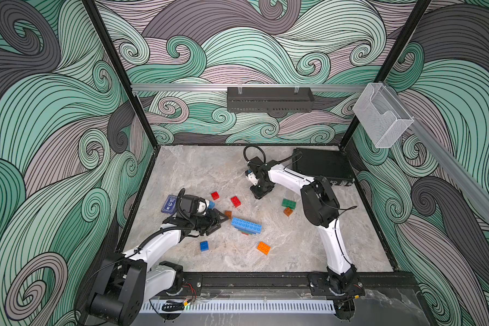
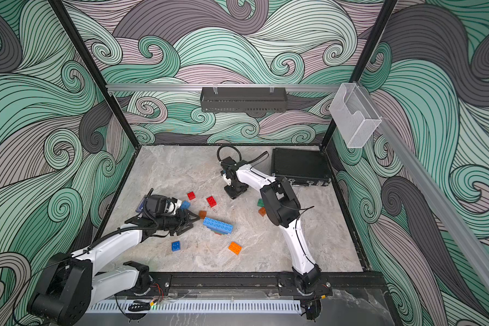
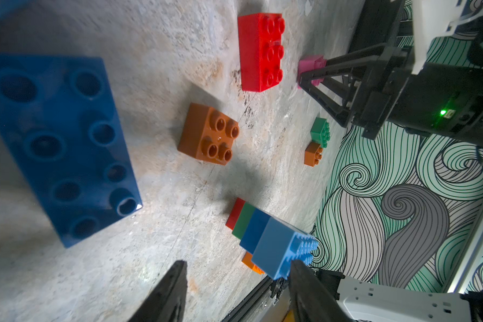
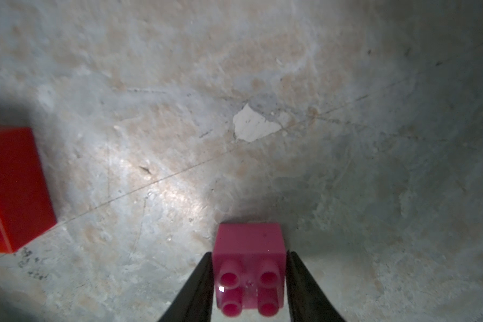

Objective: Assemble a heart with lego
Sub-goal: Pick up the lego brick from the center of the board, then assemble the lego brick with the lego brick.

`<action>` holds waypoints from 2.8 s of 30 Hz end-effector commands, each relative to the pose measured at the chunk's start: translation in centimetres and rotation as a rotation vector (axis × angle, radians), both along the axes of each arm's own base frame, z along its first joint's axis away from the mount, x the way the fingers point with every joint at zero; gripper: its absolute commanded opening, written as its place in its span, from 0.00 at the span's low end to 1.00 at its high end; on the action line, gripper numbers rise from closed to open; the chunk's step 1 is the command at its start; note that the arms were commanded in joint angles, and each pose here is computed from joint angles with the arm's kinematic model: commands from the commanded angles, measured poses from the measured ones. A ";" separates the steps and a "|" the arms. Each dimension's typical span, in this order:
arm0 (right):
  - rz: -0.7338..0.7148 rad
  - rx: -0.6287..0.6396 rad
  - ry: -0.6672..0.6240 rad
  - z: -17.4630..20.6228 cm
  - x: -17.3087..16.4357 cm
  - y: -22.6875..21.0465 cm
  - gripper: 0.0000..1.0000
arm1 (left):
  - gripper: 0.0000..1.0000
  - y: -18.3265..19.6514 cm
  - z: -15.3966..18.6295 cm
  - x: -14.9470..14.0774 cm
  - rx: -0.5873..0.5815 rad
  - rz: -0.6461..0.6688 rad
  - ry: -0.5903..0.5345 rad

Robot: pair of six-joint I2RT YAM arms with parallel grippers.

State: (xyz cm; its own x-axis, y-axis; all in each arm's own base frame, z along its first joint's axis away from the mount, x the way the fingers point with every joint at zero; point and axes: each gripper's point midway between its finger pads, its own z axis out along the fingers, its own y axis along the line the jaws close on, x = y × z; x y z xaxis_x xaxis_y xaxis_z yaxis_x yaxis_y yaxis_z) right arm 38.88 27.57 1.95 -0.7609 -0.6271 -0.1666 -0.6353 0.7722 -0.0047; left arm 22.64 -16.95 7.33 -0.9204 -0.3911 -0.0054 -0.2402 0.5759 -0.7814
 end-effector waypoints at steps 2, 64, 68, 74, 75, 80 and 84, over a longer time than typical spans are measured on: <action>-0.003 0.029 -0.042 1.9 0.6 0.8 0.47 | 0.59 -0.2 0.6 0.4 -0.001 -0.002 -0.022; 0.317 0.147 0.027 8.8 -18.8 4.0 0.29 | 0.52 -5.7 -1.7 -1.2 -0.010 -0.180 -0.022; 0.286 0.146 0.038 8.4 -19.0 3.9 0.29 | 0.51 -5.5 -1.8 -1.4 -0.009 -0.174 -0.017; 0.262 0.155 0.052 8.1 -19.4 4.6 0.29 | 0.50 -5.4 -2.0 -1.5 -0.007 -0.168 -0.014; 0.261 0.153 0.052 8.0 -19.5 4.6 0.29 | 0.50 -5.4 -2.0 -1.6 -0.008 -0.169 -0.015; 0.262 0.116 0.050 6.9 -19.6 4.7 0.29 | 0.50 -5.3 -2.2 -1.8 0.000 -0.172 -0.009; 0.258 0.075 0.036 6.4 -19.4 4.3 0.29 | 0.49 -5.2 -2.2 -1.8 0.003 -0.170 -0.009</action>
